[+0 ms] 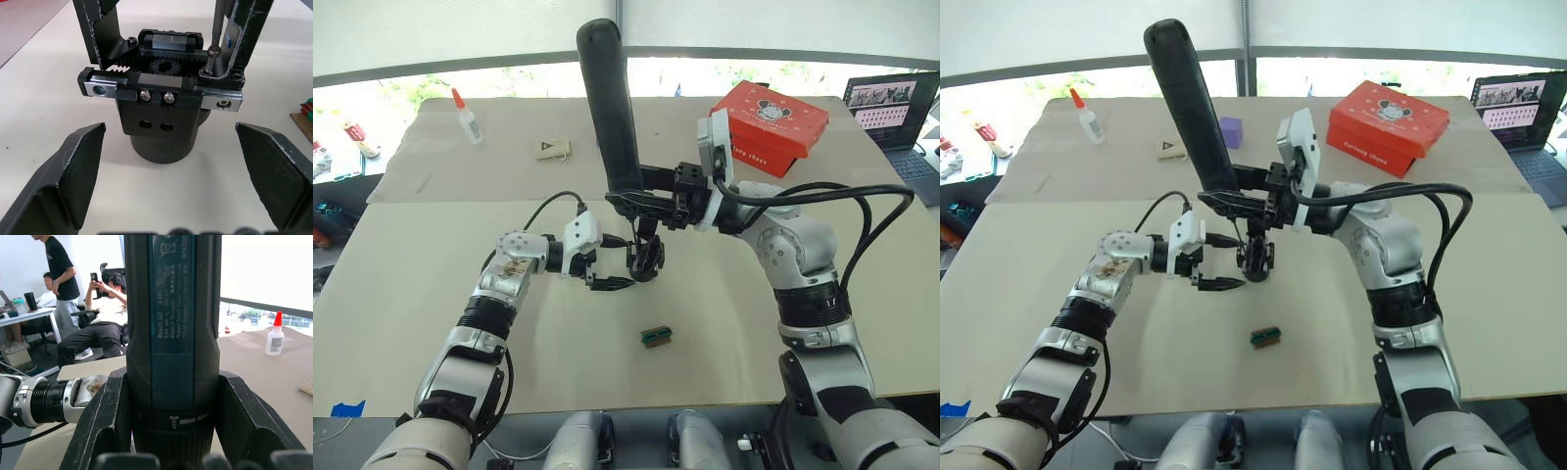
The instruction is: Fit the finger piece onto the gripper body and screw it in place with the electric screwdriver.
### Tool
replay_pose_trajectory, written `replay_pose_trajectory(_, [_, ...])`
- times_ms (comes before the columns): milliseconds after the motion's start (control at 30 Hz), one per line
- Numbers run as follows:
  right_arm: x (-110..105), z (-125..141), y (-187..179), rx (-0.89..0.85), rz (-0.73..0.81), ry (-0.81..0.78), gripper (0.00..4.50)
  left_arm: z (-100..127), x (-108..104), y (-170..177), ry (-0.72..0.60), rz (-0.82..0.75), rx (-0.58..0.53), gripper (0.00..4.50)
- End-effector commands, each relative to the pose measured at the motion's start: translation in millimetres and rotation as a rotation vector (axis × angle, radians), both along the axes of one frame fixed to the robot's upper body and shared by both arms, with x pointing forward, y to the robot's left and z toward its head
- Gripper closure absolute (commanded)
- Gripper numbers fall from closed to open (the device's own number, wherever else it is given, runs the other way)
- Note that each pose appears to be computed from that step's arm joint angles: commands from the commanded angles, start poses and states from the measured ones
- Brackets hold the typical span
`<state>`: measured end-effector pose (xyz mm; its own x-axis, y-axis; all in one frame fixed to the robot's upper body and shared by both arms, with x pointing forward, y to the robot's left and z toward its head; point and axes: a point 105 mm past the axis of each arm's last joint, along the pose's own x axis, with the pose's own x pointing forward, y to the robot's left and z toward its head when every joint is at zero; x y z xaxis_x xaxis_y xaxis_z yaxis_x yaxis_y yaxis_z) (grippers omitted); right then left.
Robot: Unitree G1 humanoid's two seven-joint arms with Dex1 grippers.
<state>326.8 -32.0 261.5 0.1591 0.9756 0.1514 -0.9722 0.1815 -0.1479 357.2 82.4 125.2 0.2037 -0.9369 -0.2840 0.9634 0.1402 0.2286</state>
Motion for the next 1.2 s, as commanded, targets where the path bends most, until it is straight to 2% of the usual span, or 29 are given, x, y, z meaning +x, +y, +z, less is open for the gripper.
replay_pose_trajectory(33, [-10.1, 18.7, -4.0, 0.04, 0.015, -0.094, 2.58, 11.7, 1.1, -3.3, -0.049, -0.015, -0.011, 0.0])
replay_pose_trajectory(1200, [-10.5, 21.8, -0.6, 0.056, 0.019, -0.119, 2.58, 8.9, -1.9, -5.0, -0.042, -0.02, -0.012, 0.0])
